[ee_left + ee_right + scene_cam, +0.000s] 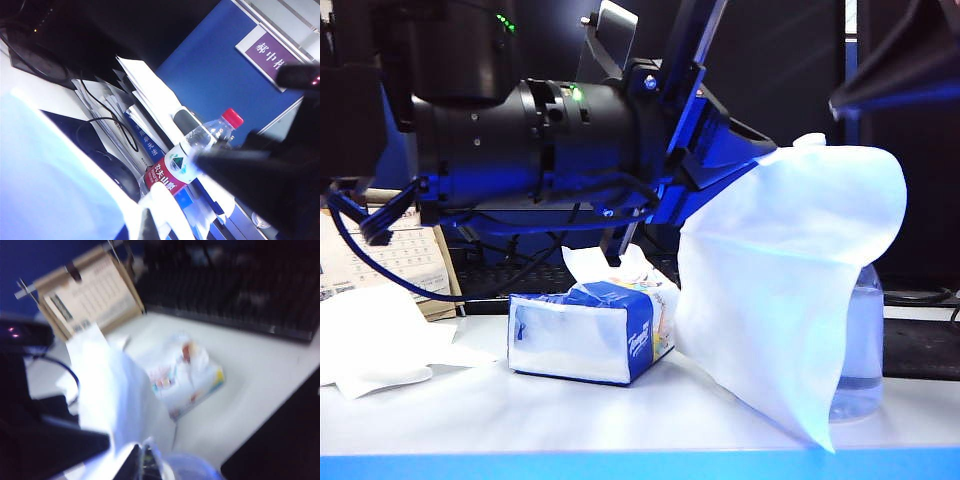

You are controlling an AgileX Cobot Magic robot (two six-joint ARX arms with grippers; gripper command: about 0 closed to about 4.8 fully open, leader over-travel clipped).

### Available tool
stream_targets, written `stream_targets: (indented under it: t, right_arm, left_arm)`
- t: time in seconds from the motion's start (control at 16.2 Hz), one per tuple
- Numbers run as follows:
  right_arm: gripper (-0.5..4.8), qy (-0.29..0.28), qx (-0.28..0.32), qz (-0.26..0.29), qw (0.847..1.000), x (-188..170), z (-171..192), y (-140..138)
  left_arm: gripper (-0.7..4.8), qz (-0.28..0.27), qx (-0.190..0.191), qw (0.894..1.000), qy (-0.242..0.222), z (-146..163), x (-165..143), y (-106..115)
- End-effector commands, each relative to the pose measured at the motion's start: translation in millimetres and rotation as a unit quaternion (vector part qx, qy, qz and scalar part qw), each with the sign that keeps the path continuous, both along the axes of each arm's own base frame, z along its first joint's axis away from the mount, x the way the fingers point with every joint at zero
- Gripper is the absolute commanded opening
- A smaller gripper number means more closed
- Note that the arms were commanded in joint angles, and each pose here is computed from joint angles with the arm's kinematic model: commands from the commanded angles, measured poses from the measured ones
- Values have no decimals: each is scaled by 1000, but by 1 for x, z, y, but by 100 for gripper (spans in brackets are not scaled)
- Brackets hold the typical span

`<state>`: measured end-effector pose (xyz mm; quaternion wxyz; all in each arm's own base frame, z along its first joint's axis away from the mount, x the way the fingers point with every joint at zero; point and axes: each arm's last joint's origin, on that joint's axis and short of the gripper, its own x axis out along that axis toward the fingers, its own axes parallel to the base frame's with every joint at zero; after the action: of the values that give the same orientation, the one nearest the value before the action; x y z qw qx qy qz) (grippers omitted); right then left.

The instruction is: Pull out a tissue from the tissue dispenser, then press the switch of the alcohol sanitizer bottle to drop some sanitizer on the paper tissue, and finally place the treated tissue on the table.

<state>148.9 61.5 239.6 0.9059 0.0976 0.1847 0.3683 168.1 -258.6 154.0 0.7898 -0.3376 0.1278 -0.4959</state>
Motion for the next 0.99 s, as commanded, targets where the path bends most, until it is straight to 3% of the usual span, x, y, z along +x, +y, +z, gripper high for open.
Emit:
stream_targets:
  t: [0.06,0.62,0.99]
  right_arm:
    - [-4,-3,0,4,1000,1,1,1]
    - [-4,26,29,53,998,12,-5,8]
    - [-4,35,30,54,997,12,-7,9]
  left_arm:
    - [-6,1,-9,1000,-10,3,1,0]
    - [-6,10,-11,1000,-7,3,1,0]
    - [-6,10,-12,1000,-6,3,1,0]
